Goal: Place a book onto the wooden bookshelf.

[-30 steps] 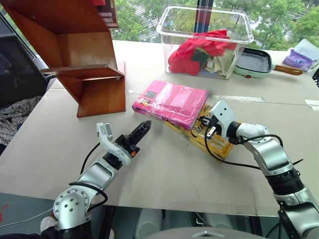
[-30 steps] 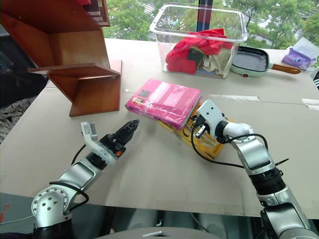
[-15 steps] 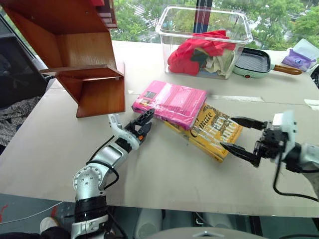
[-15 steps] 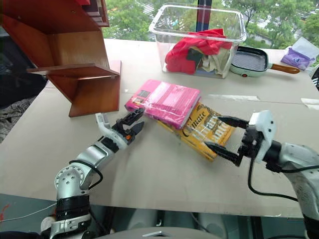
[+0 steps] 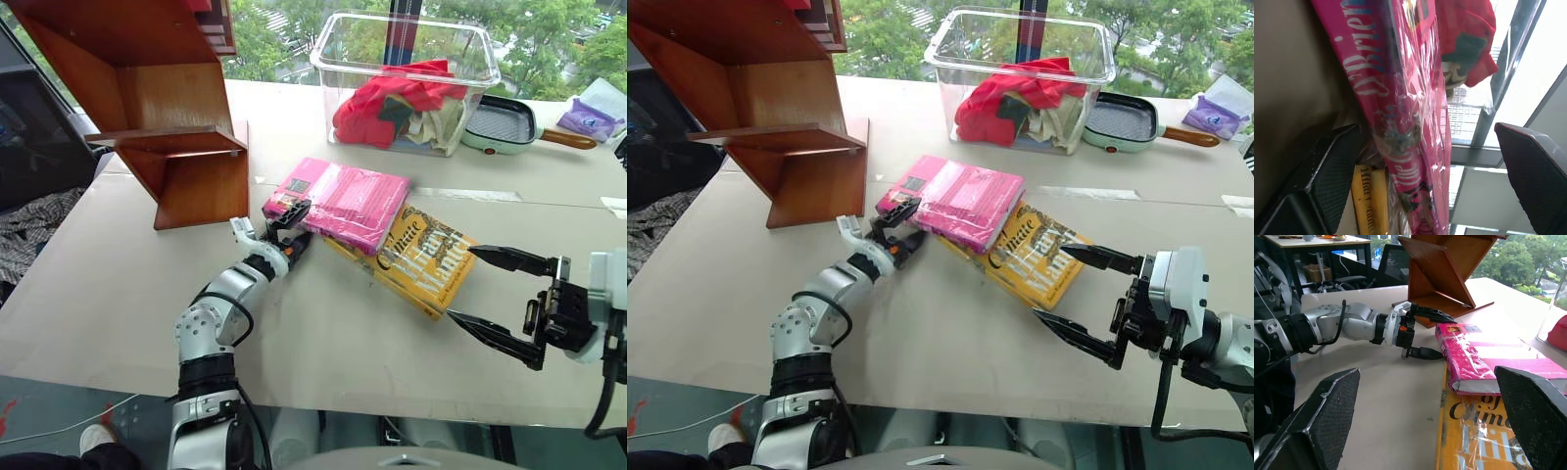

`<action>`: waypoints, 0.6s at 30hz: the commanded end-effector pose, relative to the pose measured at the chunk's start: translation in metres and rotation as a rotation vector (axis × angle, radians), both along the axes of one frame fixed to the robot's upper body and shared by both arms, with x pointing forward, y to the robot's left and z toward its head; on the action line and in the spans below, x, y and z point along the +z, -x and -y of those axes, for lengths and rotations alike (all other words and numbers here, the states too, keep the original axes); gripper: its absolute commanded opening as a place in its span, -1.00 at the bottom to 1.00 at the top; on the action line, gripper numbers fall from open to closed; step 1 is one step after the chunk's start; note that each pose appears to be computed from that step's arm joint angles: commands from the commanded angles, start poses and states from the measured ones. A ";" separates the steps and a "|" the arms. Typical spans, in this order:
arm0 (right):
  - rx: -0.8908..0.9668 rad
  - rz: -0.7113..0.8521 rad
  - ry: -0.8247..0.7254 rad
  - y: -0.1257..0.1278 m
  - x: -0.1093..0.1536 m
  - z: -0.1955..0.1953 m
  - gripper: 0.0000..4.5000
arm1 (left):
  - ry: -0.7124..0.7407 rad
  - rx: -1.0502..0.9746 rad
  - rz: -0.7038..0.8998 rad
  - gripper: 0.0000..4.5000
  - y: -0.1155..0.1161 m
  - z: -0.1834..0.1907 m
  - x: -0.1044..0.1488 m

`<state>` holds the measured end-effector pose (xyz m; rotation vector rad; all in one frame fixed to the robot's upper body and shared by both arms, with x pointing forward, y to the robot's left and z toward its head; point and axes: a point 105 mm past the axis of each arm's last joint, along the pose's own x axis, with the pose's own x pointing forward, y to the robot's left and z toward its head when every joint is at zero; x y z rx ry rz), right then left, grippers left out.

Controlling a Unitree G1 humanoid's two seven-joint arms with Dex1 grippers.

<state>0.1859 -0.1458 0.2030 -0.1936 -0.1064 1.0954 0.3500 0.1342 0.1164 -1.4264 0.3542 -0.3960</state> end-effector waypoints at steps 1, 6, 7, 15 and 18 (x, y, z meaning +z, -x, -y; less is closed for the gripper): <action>0.005 0.060 0.017 0.005 0.009 -0.001 0.97 | 0.050 -0.007 0.014 1.00 -0.006 0.009 0.010; -0.003 0.052 0.028 0.008 0.005 0.002 0.97 | 0.094 0.003 -0.009 1.00 -0.014 0.021 0.013; -0.005 0.050 0.030 0.008 0.004 0.002 0.97 | 0.094 0.001 -0.021 1.00 -0.014 0.024 0.012; -0.023 0.054 0.043 0.006 0.000 0.004 1.00 | 0.107 0.025 -0.073 0.25 -0.019 0.028 0.007; -0.022 0.053 0.051 0.006 -0.003 0.003 1.00 | 0.105 0.025 -0.082 -0.37 -0.022 0.027 0.005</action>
